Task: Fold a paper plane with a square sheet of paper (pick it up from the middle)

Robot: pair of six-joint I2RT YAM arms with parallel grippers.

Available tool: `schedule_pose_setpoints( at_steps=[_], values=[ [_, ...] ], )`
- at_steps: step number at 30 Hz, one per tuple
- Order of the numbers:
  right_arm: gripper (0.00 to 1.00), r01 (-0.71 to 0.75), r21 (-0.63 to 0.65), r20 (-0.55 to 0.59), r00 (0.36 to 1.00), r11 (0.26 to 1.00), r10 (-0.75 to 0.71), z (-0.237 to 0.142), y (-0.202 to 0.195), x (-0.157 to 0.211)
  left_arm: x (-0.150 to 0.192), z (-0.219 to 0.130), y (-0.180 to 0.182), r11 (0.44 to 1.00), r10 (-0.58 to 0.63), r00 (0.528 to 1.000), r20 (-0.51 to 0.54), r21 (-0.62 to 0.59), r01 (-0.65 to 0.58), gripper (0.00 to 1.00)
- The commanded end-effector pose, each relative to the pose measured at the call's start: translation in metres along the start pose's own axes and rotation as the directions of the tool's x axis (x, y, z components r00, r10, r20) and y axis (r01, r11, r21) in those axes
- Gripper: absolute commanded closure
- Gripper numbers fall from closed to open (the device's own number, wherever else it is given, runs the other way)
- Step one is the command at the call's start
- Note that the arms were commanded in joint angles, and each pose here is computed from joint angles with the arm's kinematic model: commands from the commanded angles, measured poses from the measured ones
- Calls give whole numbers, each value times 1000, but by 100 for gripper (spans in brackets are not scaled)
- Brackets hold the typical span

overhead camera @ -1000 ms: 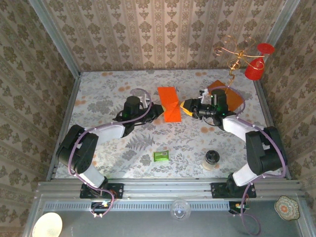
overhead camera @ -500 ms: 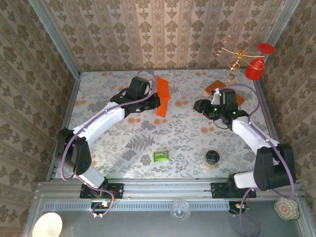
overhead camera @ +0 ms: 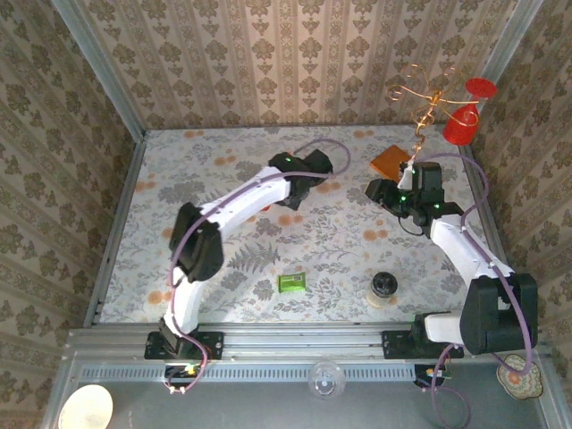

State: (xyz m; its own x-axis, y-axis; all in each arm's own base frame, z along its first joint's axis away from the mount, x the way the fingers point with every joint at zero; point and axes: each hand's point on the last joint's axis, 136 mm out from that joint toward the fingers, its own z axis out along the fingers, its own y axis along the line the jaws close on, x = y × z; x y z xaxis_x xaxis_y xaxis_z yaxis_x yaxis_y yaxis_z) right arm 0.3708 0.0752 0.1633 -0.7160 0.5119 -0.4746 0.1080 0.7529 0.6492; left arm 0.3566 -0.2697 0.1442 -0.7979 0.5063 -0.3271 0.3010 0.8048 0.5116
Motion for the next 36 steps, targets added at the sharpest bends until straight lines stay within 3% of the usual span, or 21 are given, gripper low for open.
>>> schedule_pose_setpoints(
  at_steps=[1,6,9,13,17,21,26,36],
  values=[
    [45,-23,5,22,999,1000,23,-7,-4,-1,11,1,1,990,89,995,-53,-109,-94,95],
    [45,-56,17,42,998,998,55,-11,-14,-5,16,20,-50,997,66,995,-79,39,-63,95],
    [45,-83,25,64,995,996,81,-16,-20,-10,17,23,-90,981,40,995,-90,194,-22,91],
    [45,-110,34,81,991,993,107,-20,-28,-13,15,18,-127,928,-11,994,-106,370,50,81],
    [45,-110,34,79,991,993,108,-21,-29,-13,3,1,-134,849,-88,992,-89,514,121,66],
    [46,-104,7,55,993,995,103,-17,-24,-12,-12,-19,-122,716,-225,971,-80,662,220,52],
    [47,-46,-15,-24,999,999,45,-3,-1,4,-16,-16,-81,564,-424,896,-131,736,374,41],
    [50,49,-56,-234,970,997,-60,62,65,79,37,37,-2,436,-618,737,-274,661,611,34]
  ],
)
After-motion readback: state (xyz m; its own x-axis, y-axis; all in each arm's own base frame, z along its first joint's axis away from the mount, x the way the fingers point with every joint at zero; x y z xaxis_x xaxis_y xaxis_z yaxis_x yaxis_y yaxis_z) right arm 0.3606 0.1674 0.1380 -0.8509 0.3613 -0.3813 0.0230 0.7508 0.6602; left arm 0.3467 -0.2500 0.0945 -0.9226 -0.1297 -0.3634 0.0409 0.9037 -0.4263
